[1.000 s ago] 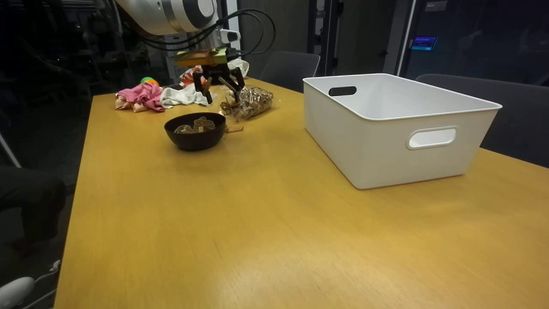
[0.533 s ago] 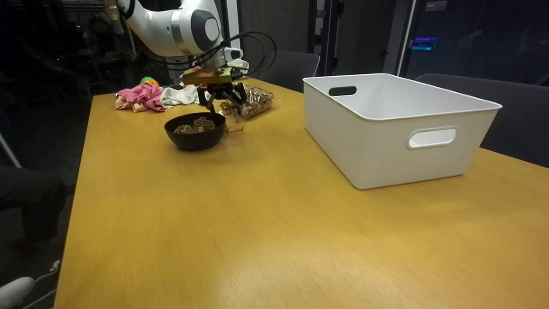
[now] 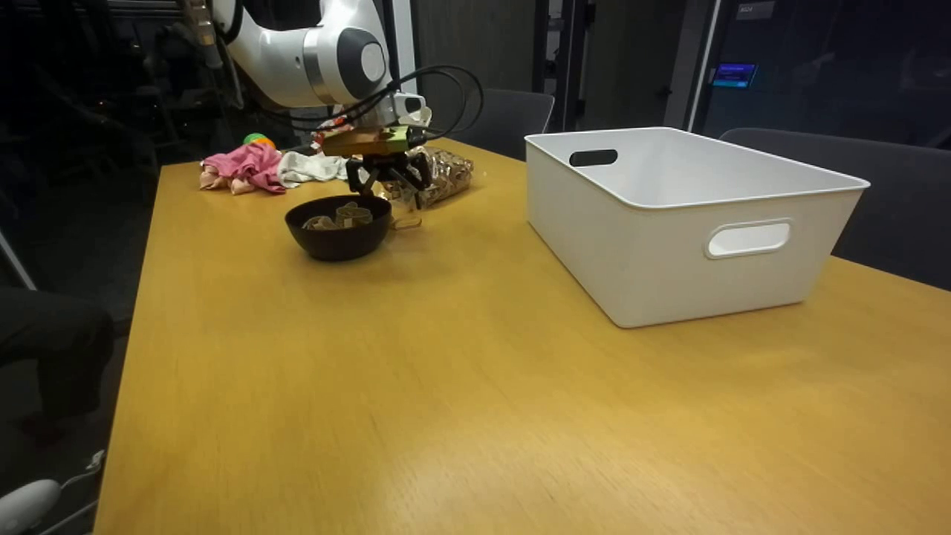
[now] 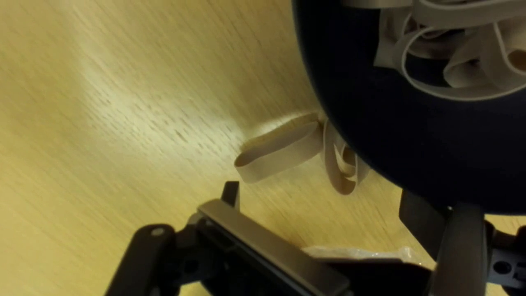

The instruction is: Put the rubber bands into the bowl

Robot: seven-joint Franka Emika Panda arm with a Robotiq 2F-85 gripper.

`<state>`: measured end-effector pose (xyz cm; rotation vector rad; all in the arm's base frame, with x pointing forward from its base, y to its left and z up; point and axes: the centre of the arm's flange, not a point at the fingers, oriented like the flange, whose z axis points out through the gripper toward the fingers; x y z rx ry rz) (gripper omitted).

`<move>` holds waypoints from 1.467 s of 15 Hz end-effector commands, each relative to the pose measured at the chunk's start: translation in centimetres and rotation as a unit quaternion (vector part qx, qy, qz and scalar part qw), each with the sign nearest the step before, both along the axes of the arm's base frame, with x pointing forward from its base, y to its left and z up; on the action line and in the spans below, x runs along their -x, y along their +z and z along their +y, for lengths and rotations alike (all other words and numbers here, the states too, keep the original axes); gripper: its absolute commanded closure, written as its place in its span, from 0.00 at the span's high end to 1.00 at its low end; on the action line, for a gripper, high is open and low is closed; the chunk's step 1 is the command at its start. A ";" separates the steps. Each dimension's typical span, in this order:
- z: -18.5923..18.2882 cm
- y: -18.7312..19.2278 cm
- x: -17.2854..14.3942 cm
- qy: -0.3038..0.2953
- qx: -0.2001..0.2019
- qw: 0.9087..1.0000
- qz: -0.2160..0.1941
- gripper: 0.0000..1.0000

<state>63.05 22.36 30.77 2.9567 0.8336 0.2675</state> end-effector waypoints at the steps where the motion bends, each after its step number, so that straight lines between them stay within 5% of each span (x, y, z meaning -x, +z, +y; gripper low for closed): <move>1: 0.2 -0.4 0.2 0.012 -0.006 1.000 0.008 1.00; 22: 0.5 -2.5 1.0 0.022 0.007 0.998 0.055 1.00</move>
